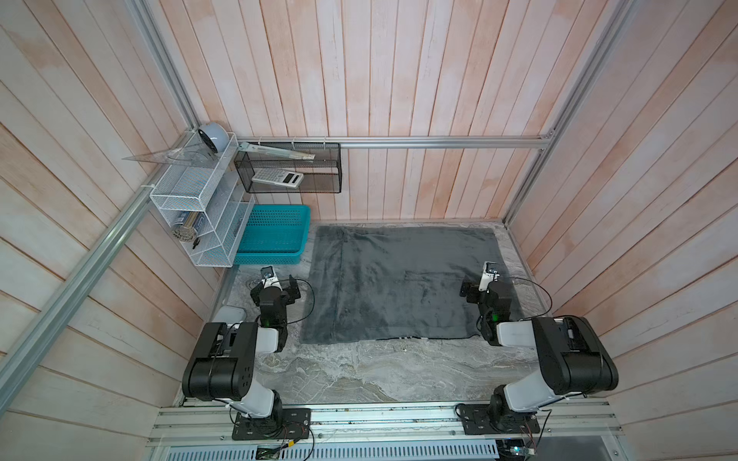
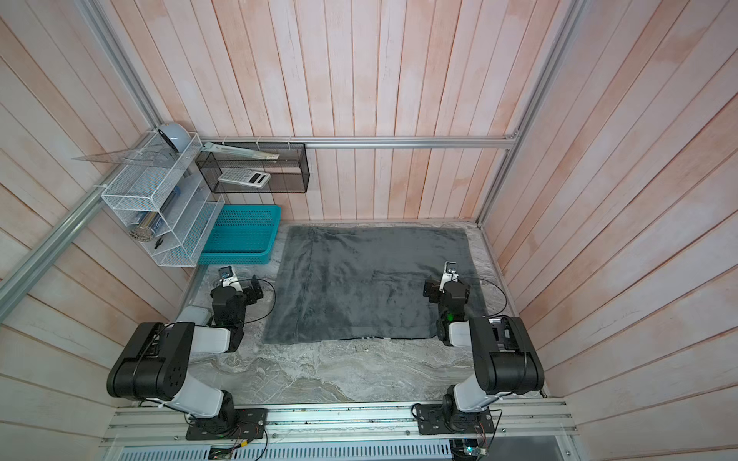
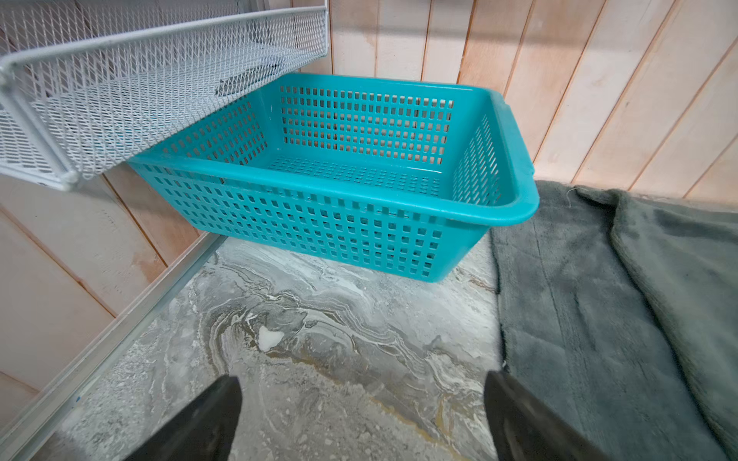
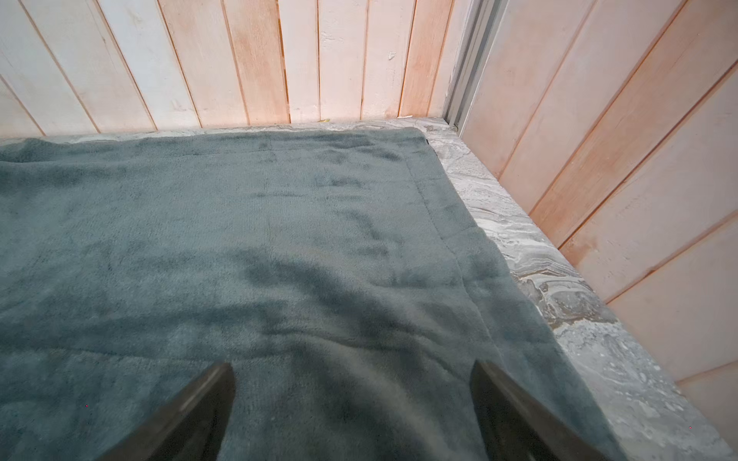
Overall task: Roll up the pillowcase
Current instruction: Fold the pillowcase at the center of the board.
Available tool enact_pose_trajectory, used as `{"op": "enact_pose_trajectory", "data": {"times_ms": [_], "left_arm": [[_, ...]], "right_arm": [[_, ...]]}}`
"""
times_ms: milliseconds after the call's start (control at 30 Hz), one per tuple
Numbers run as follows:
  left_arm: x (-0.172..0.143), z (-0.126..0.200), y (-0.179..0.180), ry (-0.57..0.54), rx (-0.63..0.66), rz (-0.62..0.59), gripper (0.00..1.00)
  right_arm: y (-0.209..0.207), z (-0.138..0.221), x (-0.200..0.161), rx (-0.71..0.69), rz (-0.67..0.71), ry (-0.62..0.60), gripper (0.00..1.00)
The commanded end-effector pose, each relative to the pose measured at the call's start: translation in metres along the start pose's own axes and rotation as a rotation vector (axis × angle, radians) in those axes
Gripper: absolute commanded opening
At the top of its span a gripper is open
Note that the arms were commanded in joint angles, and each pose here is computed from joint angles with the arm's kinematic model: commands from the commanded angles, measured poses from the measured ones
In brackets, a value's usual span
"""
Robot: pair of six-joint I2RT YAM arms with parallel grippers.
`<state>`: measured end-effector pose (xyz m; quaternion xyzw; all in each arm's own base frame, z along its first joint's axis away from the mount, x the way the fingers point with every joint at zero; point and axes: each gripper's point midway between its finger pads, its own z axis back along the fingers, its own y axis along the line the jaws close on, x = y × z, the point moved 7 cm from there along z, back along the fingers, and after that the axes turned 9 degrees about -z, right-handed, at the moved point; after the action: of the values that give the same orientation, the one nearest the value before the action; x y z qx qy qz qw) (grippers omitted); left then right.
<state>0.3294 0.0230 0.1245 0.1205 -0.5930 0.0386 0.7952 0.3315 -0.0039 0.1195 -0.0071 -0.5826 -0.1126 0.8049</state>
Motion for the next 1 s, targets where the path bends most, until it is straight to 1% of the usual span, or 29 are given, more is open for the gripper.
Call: {"op": "enact_pose_trajectory", "data": {"times_ms": [0, 633, 667, 700, 767, 833, 867, 900, 933, 967], "left_arm": [[0.005, -0.003, -0.002, -0.014, -0.025, 0.004, 1.0], [0.005, -0.002, -0.002, -0.015, -0.022, 0.001, 1.0], [0.006, -0.002, -0.002, -0.018, -0.021, -0.001, 1.0], [0.008, 0.0, -0.001, -0.025, -0.005, -0.002, 1.0], [0.023, 0.007, 0.0, -0.025, 0.047, -0.013, 1.0], [0.045, 0.018, -0.003, -0.017, 0.073, -0.057, 1.0], [0.061, 0.027, -0.007, -0.047, 0.077, -0.082, 1.0], [0.079, 0.041, -0.014, -0.086, 0.07, -0.105, 1.0], [0.094, 0.054, -0.019, -0.118, 0.062, -0.113, 1.0], [0.112, 0.069, -0.02, -0.153, 0.079, -0.067, 1.0]], "right_arm": [[-0.003, 0.0, -0.003, -0.014, -0.012, 0.001, 0.98], [-0.003, 0.0, -0.003, -0.015, -0.011, 0.001, 0.98], [-0.003, 0.0, -0.003, -0.018, -0.012, -0.003, 0.98], [-0.005, 0.001, 0.0, -0.05, -0.018, -0.013, 0.98], [-0.007, 0.003, 0.015, -0.142, -0.015, 0.009, 0.98], [-0.002, 0.006, 0.043, -0.168, 0.002, 0.054, 0.98], [0.001, 0.01, 0.061, -0.185, -0.015, 0.055, 0.98], [-0.001, 0.018, 0.079, -0.241, -0.093, 0.047, 0.98], [-0.008, 0.027, 0.089, -0.315, -0.209, 0.062, 0.98], [-0.017, 0.039, 0.098, -0.417, -0.35, 0.077, 0.98]]}}
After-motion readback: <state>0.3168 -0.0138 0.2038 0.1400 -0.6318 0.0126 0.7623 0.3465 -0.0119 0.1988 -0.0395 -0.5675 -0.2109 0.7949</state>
